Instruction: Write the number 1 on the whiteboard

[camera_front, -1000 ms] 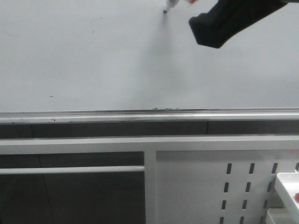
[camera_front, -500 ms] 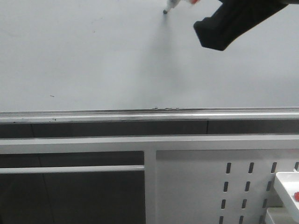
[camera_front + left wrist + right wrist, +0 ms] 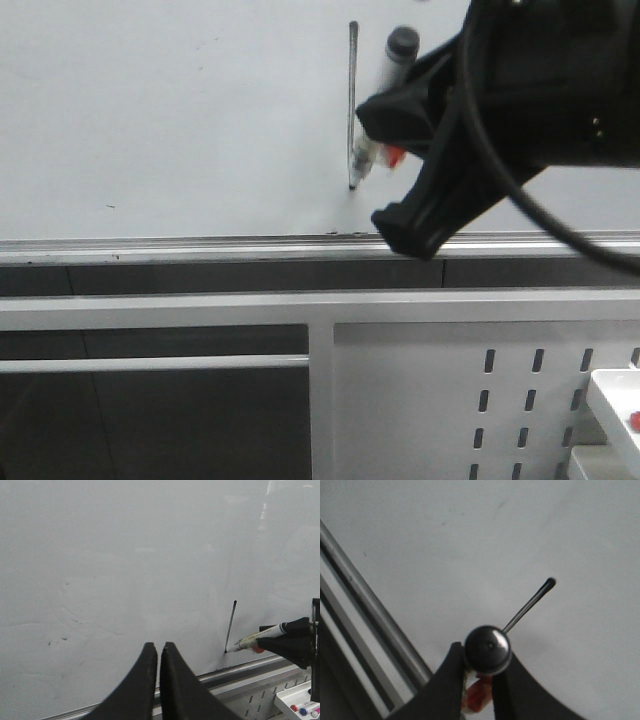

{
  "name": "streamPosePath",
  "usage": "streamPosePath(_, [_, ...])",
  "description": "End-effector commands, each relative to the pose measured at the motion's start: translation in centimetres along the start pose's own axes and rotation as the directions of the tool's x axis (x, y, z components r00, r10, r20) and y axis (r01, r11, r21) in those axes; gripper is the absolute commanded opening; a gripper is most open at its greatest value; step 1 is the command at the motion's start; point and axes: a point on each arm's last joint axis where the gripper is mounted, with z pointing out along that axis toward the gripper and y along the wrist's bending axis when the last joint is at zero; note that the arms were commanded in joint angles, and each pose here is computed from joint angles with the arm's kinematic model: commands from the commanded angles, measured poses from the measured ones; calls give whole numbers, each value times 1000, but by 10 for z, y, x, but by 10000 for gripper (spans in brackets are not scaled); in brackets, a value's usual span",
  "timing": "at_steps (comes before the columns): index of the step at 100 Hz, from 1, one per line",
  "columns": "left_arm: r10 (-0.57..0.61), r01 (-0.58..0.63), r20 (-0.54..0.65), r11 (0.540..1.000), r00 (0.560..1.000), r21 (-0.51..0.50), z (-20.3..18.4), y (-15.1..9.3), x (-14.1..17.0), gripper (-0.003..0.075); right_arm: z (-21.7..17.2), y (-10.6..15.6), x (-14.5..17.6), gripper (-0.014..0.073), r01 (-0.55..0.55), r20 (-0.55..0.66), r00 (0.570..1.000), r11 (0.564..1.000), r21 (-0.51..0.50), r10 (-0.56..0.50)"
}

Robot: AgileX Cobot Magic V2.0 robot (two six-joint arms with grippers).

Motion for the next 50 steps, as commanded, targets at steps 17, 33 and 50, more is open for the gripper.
streamPosePath(17, [-16, 17, 76, 1000, 997, -3, 0, 0, -12, -20, 15, -6, 7, -71, -74, -14, 997, 992, 104, 75])
streamPosePath(33, [-16, 17, 76, 1000, 997, -3, 0, 0, -12, -20, 16, -6, 7, -72, -88, -13, 996, 990, 106, 90])
streamPosePath(50, [-18, 18, 76, 1000, 997, -2, 0, 0, -12, -20, 7, -4, -7, -77, -101, 48, 994, 991, 88, 98])
